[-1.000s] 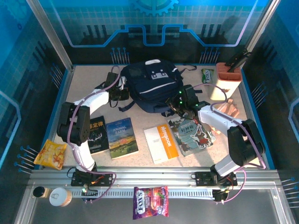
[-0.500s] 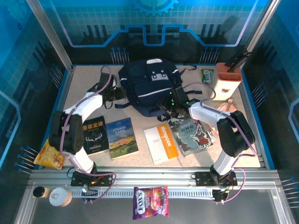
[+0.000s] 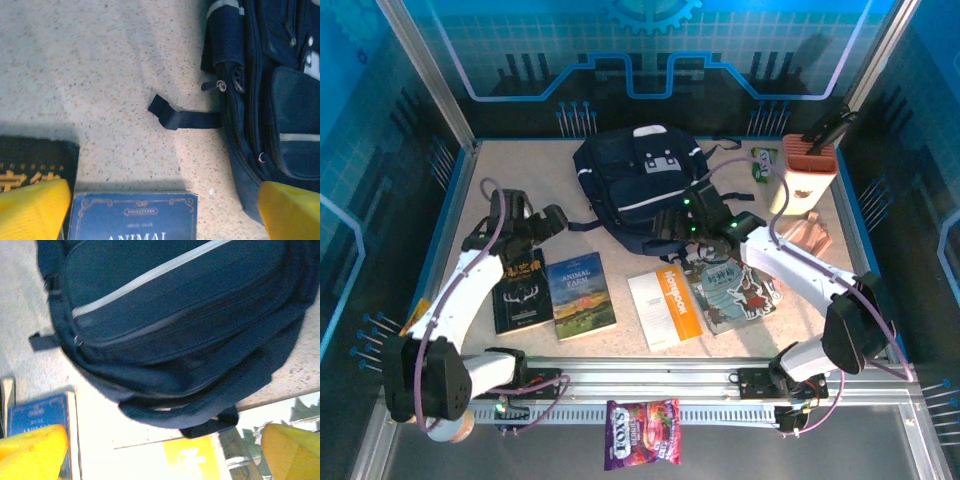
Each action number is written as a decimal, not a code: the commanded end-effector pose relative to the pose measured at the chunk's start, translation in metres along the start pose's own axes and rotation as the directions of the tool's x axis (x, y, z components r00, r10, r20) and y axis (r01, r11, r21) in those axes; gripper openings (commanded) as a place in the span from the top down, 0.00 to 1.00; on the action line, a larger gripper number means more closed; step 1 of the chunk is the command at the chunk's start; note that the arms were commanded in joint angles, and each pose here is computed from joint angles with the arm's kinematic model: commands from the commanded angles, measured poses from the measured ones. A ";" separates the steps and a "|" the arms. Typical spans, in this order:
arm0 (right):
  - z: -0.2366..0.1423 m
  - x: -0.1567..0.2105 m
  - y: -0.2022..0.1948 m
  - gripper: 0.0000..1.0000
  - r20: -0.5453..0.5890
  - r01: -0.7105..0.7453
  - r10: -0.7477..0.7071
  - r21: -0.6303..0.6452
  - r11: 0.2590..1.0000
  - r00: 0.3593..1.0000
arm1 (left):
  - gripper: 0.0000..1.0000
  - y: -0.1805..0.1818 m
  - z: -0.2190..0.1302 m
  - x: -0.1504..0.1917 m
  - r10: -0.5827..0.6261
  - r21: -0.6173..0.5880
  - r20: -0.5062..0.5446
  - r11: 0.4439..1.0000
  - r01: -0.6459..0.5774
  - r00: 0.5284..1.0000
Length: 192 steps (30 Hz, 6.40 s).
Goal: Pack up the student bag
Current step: Move the book to the center of the table, then pick up the book at the center of the table, then pass the book.
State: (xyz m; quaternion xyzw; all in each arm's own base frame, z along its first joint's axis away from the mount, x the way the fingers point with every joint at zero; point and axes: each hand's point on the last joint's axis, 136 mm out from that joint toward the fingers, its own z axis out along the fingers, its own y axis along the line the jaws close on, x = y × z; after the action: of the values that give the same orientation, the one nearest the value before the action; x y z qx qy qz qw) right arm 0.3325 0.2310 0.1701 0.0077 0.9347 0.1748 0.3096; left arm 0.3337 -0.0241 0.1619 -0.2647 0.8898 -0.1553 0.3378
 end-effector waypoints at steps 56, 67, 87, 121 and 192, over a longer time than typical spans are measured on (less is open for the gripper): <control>0.111 0.116 0.087 0.31 -0.349 0.229 -0.234 -0.057 0.972 0.907 | 0.07 0.020 0.003 0.095 -0.167 0.101 -0.319 0.973 0.209 0.933; 0.120 0.131 0.080 0.57 -0.395 0.152 -0.165 -0.064 0.986 0.904 | 0.38 0.021 0.015 0.159 -0.145 0.063 -0.469 0.978 0.196 0.871; 0.134 0.150 0.069 0.72 -0.463 0.156 -0.153 -0.033 0.987 0.873 | 0.52 0.022 0.040 0.181 -0.089 0.058 -0.559 0.988 0.146 0.824; 0.135 0.153 0.066 0.71 -0.457 0.133 -0.136 -0.038 0.990 0.879 | 0.75 -0.027 0.031 0.174 -0.094 0.261 -0.588 0.918 0.298 0.804; 0.002 -0.085 0.097 0.67 -0.205 -0.549 0.694 -0.772 0.319 0.690 | 1.00 -0.230 -0.016 -0.016 -0.340 0.668 -0.232 0.625 0.404 0.911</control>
State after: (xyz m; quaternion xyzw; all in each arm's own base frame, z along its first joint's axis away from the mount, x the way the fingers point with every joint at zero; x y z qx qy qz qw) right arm 0.3876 0.3107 0.2315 0.2519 0.6735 0.6537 0.2359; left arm 0.4113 -0.1945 0.2504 -0.3171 0.7190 -0.5384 0.3043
